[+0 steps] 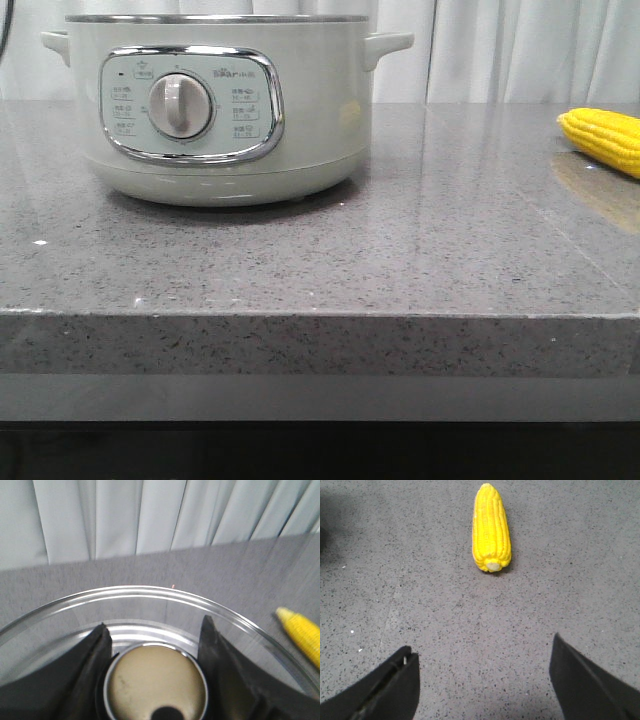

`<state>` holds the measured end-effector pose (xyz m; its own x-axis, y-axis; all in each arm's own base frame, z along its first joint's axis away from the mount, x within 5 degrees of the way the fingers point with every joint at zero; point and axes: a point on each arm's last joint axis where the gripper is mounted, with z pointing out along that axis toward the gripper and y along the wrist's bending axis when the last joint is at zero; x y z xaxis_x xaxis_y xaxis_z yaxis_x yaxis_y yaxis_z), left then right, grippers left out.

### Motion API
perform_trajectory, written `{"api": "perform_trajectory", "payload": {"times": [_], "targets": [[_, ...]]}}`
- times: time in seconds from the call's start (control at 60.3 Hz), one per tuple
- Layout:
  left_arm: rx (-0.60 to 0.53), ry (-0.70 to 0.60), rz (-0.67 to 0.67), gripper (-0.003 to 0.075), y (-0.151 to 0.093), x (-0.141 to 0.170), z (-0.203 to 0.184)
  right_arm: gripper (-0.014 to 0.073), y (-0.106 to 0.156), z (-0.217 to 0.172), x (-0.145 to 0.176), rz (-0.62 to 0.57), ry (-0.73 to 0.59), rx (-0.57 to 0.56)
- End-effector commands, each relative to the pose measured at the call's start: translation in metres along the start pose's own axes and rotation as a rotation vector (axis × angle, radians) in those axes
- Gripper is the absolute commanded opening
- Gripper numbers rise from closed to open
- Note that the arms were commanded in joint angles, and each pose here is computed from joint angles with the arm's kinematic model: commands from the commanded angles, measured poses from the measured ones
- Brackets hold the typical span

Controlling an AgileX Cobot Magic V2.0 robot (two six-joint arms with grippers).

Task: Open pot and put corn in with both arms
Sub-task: 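Grasp the silver lid knob with the left gripper, then lift the glass lid off the pot with the left gripper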

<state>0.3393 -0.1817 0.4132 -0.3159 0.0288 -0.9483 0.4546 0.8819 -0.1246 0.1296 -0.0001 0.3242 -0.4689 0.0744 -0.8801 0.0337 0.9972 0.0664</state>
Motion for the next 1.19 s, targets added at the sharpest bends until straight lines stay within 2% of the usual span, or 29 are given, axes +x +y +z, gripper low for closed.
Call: {"api": "perform_trajectory", "payload": {"times": [0.0,0.216,0.431,0.846,1.178], "targets": [[0.031,-0.253,-0.014,0.0293,-0.008,-0.057,-0.058,0.0558,0.000,-0.004,-0.014,-0.008,-0.093,0.001],[-0.018,-0.185,-0.005,0.0294,0.003,-0.064,-0.105,0.0558,0.000,-0.004,-0.014,-0.008,-0.092,0.002],[-0.117,-0.141,0.038,0.0295,0.020,-0.053,-0.146,0.0558,0.000,-0.004,-0.014,-0.008,-0.088,0.002],[-0.288,-0.107,0.026,0.0295,0.046,0.016,-0.220,0.0558,0.000,-0.004,-0.014,-0.008,-0.089,0.002],[-0.299,-0.086,0.014,0.0295,0.041,0.070,-0.248,0.0558,0.000,-0.004,-0.013,-0.007,-0.082,0.002]]}}
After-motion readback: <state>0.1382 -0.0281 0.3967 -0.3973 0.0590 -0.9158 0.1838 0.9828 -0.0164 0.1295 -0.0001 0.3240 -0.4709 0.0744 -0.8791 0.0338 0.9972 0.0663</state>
